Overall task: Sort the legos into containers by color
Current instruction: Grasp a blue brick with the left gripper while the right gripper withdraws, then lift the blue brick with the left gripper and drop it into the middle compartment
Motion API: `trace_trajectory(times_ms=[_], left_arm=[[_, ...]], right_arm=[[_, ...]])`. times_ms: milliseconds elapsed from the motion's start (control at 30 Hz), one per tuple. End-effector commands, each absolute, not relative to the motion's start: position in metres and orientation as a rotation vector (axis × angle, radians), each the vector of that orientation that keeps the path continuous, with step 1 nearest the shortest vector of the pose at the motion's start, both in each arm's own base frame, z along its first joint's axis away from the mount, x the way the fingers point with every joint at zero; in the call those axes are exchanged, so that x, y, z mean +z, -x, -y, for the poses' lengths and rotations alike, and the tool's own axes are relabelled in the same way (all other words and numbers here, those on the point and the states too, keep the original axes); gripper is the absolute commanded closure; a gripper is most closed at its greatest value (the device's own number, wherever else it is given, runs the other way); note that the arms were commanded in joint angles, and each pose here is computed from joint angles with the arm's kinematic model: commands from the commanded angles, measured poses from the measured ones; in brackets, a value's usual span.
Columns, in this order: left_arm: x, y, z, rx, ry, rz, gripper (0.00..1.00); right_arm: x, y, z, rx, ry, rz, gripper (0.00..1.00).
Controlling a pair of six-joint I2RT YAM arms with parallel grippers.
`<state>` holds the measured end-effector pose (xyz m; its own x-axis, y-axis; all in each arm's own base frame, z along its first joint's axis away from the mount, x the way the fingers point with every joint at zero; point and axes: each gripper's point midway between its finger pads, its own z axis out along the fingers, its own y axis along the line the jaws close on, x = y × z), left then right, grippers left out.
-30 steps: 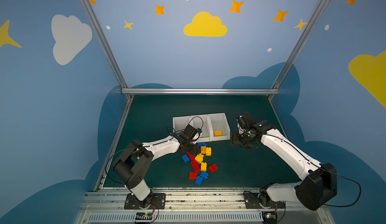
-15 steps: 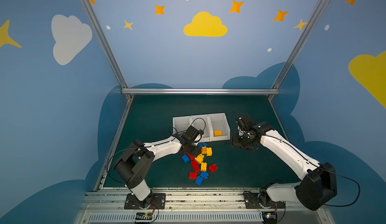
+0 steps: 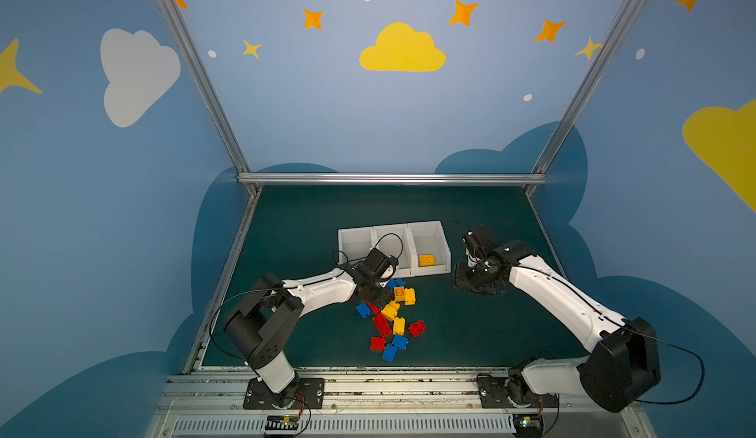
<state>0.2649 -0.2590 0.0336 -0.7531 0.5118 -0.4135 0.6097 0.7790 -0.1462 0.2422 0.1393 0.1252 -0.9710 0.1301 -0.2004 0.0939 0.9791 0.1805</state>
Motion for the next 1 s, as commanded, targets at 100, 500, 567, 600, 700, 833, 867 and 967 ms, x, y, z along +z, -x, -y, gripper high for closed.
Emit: trace_trajectory(times_ms=[100,500,567,600,700,833,867,967], left_arm=[[0.035,-0.261,0.256,-0.372,-0.863,-2.64,0.6],[0.128,-0.293,0.278,-0.439,-0.788,-2.418,0.6],[0.139,-0.304,0.282,-0.429,-0.758,-2.381,0.6],[0.143,-0.31,0.284,-0.419,-0.759,-2.358,0.6],[0.146,-0.33,0.288,-0.391,-0.754,-2.336,0.59],[0.133,-0.355,0.286,-0.356,-0.738,-2.388,0.59],[0.129,-0.36,0.285,-0.354,-0.728,-2.407,0.59],[0.117,-0.37,0.284,-0.379,-0.691,-2.439,0.6]], right_arm=[[0.129,-0.239,-0.136,0.253,-0.176,-2.899,0.37],[0.132,-0.239,-0.134,0.248,-0.179,-2.886,0.38],[0.132,-0.239,-0.134,0.249,-0.179,-2.885,0.38],[0.132,-0.239,-0.134,0.252,-0.179,-2.885,0.38],[0.132,-0.239,-0.134,0.254,-0.184,-2.886,0.38],[0.132,-0.236,-0.134,0.256,-0.184,-2.887,0.38],[0.132,-0.235,-0.133,0.255,-0.182,-2.888,0.38],[0.132,-0.233,-0.131,0.25,-0.189,-2.888,0.38]])
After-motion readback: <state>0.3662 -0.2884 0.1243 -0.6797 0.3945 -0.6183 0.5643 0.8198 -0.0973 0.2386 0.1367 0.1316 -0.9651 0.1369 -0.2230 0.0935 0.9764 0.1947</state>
